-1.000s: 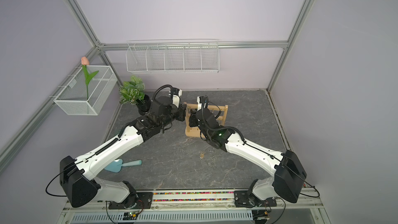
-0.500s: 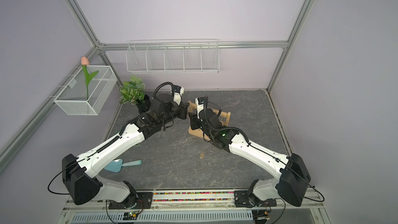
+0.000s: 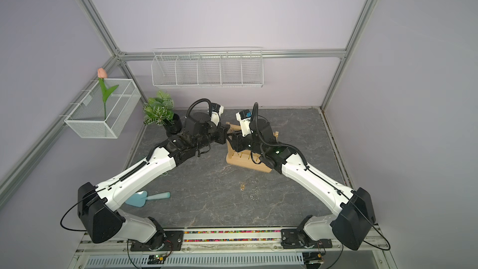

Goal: Hang the necklace on the jewelry display stand
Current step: Hang the necklace on the stand.

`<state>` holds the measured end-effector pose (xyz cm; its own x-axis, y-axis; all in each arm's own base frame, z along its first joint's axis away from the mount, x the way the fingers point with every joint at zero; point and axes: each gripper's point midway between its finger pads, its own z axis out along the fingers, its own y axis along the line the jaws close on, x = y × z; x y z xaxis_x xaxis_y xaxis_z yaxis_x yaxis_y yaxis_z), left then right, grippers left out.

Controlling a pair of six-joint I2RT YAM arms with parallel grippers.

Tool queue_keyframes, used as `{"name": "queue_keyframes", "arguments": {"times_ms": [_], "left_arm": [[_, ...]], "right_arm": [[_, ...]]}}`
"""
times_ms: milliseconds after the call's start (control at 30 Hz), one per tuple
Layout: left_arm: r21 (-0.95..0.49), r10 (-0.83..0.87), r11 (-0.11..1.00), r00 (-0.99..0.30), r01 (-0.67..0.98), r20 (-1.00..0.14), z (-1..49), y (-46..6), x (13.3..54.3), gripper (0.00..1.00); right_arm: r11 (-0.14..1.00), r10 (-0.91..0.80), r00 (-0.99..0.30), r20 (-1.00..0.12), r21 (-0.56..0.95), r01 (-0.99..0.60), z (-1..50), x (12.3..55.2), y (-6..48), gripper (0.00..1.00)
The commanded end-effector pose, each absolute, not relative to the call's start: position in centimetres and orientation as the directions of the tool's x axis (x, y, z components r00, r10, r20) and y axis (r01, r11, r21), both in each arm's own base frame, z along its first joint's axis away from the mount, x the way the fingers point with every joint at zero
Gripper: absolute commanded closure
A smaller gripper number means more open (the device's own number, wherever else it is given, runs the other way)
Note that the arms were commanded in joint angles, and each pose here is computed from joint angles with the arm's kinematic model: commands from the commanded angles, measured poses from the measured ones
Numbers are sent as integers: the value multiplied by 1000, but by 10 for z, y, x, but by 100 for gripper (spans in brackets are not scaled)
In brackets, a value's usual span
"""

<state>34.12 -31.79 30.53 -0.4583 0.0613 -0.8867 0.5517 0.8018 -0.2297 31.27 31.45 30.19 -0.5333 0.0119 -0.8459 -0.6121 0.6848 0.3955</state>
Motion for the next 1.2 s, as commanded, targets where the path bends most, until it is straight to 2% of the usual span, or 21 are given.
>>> {"name": "queue_keyframes", "arguments": {"times_ms": [0, 133, 400, 800, 1167], "left_arm": [[-239, 45, 791, -444, 563, -895, 320, -320, 342, 100], [-239, 45, 791, -443, 563, -895, 320, -318, 340, 100], [-241, 44, 792, -446, 561, -894, 319, -317, 339, 100], [-237, 56, 783, -446, 575, -893, 319, -324, 337, 100], [-239, 66, 782, -458, 576, -887, 317, -323, 330, 98]], "right_arm": [[636, -22, -543, -839, 407, -655, 311, 302, 317, 49], [631, -29, -562, -827, 421, -652, 307, 300, 315, 48], [571, 0, -545, -839, 448, -688, 331, 286, 315, 48], [663, 26, -505, -863, 393, -638, 346, 271, 274, 47], [715, 53, -521, -852, 397, -576, 333, 274, 248, 46]]}}
